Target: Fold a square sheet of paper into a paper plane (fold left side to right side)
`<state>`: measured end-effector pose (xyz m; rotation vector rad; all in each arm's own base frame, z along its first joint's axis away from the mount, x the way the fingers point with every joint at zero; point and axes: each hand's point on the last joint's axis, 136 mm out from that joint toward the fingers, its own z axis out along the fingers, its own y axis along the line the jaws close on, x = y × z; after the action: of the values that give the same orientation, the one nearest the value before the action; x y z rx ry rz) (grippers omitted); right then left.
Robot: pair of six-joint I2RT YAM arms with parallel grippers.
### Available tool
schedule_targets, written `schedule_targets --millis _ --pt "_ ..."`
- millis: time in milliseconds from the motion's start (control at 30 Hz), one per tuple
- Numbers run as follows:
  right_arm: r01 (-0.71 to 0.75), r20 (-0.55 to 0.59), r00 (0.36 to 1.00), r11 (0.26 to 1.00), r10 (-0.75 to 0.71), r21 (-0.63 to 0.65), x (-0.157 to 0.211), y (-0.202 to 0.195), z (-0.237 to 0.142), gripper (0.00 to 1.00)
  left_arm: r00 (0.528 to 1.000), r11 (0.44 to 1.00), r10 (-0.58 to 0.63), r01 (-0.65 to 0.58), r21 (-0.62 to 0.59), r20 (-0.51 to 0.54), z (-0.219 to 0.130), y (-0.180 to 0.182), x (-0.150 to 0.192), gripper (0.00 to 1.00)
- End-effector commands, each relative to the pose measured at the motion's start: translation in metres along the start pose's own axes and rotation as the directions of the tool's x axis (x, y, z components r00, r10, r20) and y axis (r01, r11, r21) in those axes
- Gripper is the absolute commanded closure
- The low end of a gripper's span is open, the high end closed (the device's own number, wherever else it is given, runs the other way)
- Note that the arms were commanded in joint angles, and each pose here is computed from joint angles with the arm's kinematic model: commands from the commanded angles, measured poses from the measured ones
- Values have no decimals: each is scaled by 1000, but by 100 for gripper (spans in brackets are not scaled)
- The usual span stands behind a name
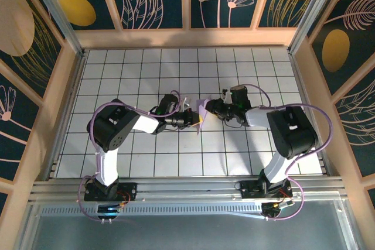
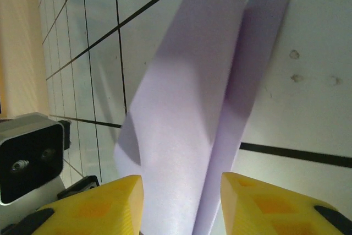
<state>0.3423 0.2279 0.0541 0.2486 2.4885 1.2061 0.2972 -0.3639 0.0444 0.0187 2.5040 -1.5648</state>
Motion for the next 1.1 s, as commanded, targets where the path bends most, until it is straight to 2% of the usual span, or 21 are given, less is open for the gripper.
schedule_targets --millis 0,733,900,1067 --pt "16 30 999 1000 -16 1 -10 5 8 58 1000 999 -9 9 31 -4 0 0 0 100" --pt "21 -2 1000 999 -21 44 -7 -2 26 58 1000 999 -23 23 29 -7 1 5 1 100" --pt "10 -25 1000 993 -7 117 -2 -14 30 58 1000 999 -27 28 25 -10 2 7 2 100" --pt "3 -66 998 977 12 213 6 -33 35 59 1000 1000 -19 19 14 3 -1 7 1 85"
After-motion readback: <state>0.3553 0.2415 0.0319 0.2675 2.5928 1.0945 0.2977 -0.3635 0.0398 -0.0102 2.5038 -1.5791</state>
